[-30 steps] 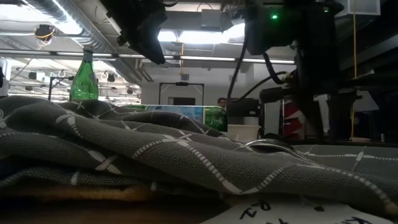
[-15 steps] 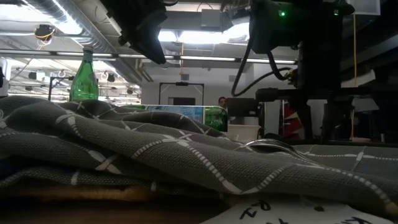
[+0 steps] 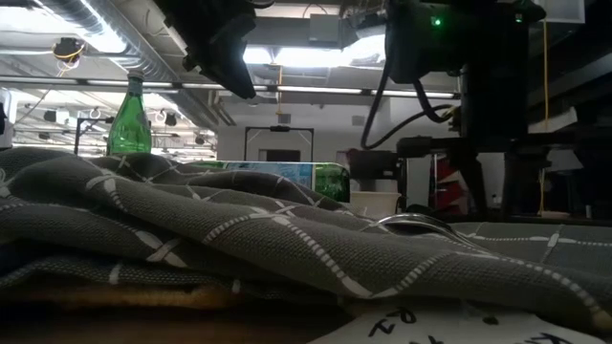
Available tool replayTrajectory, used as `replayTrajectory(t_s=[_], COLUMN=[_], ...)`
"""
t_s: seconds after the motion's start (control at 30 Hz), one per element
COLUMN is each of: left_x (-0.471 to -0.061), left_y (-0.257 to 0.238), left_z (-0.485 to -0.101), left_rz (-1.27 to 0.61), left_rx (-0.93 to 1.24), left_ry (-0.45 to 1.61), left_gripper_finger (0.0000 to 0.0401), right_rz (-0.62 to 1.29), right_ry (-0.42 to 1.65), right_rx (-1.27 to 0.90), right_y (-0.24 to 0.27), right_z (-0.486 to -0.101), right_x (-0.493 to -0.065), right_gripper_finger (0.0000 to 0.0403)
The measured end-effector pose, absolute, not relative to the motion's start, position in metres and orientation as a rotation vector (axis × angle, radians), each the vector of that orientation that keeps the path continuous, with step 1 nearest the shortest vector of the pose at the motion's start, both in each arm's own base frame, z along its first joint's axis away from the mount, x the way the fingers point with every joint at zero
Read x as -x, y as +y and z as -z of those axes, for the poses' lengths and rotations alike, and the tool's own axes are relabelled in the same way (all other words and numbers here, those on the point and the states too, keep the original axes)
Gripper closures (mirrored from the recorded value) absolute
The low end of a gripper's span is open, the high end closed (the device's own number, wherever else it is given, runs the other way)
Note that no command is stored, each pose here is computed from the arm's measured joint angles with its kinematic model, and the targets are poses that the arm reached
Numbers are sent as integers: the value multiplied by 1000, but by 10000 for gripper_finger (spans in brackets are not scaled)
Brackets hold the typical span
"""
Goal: Sort silverware
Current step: Put the silver spoon into the silverware tray
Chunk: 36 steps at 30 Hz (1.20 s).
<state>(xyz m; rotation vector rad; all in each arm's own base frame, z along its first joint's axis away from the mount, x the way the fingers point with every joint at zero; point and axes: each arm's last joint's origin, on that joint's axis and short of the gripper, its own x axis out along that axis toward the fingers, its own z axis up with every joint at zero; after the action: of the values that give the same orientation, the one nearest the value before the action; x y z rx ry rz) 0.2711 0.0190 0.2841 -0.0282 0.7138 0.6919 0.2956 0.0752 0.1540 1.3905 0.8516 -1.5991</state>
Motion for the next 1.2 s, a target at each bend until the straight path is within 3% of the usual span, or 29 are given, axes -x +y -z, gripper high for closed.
replayTrajectory(t_s=[1.2], left_x=[-271], left_y=[19], left_z=[-284], left_rz=[-693], left_rx=[30], left_ry=[714], left_gripper_finger=[315], right_rz=[1596], right_ry=[913], right_rx=[-1367], right_y=[74], right_z=[-134], right_x=[-288], right_gripper_finger=[331])
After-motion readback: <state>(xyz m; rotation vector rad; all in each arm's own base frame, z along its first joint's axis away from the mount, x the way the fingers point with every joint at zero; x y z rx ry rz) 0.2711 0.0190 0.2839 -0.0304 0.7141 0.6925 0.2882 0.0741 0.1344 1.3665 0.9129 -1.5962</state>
